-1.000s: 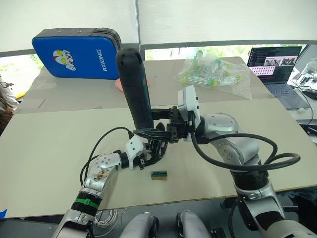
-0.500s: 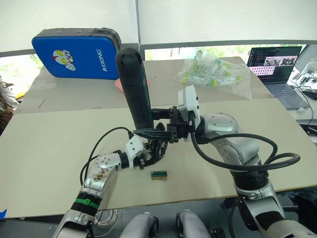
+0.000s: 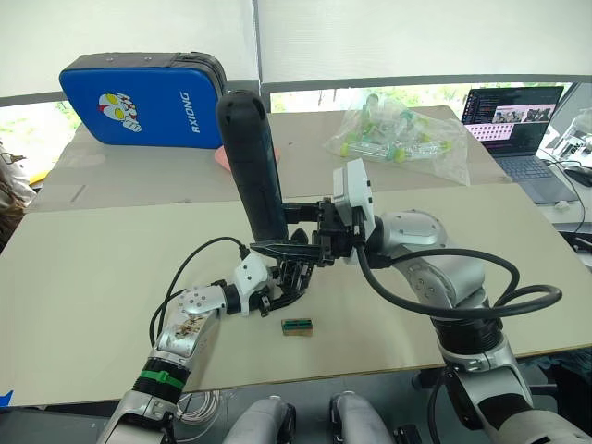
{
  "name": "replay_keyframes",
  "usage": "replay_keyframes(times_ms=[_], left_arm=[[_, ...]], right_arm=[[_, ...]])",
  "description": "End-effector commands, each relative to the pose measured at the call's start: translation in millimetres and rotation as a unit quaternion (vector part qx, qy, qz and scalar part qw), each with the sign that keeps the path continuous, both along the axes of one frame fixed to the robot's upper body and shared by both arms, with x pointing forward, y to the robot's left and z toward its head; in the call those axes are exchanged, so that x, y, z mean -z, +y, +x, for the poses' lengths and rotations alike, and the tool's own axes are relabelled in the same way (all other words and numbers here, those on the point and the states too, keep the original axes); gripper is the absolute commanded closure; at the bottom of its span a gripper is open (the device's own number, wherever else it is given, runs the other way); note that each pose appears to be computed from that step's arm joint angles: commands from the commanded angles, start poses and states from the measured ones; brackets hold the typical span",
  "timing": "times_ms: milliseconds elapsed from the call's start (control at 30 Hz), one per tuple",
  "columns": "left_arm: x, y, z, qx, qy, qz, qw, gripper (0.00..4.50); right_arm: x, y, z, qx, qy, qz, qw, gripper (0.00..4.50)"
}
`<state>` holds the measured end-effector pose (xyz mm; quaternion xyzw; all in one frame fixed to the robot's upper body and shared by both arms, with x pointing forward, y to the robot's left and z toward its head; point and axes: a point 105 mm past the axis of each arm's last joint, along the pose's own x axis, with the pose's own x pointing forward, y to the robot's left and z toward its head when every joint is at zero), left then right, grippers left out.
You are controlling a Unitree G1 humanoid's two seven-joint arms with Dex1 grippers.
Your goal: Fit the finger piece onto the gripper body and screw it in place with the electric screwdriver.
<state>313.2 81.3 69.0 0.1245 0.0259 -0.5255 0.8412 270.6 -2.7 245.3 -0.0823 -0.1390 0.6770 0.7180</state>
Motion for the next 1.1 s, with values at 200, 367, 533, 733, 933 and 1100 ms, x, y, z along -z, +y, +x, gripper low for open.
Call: replay_keyframes(times_ms=[200, 367, 533, 733, 933, 1100], left_arm=[[29, 5, -10, -0.001, 0.054, 0.026, 0.998, 2.19], [29, 4, -10, -0.001, 0.055, 0.026, 0.998, 2.19], [28, 4, -10, -0.001, 0.055, 0.025, 0.998, 2.19], [29, 4, -11, 0.000, 0.056, 0.024, 0.998, 2.19], [29, 4, -11, 0.000, 0.056, 0.024, 0.998, 2.19], [29, 4, -11, 0.000, 0.056, 0.025, 0.998, 2.19]], right_arm=[[-21, -1, -7, -0.008, -0.047, 0.022, 0.999, 2.56], [-19, -1, -7, -0.007, -0.050, 0.016, 0.999, 2.56], [-19, -1, -7, -0.005, -0.055, 0.015, 0.998, 2.56], [-15, 0, -8, -0.008, -0.050, 0.014, 0.999, 2.56], [-11, 0, -9, -0.009, -0.038, 0.013, 0.999, 2.56], [-9, 0, -10, -0.012, -0.030, 0.013, 0.999, 2.56]])
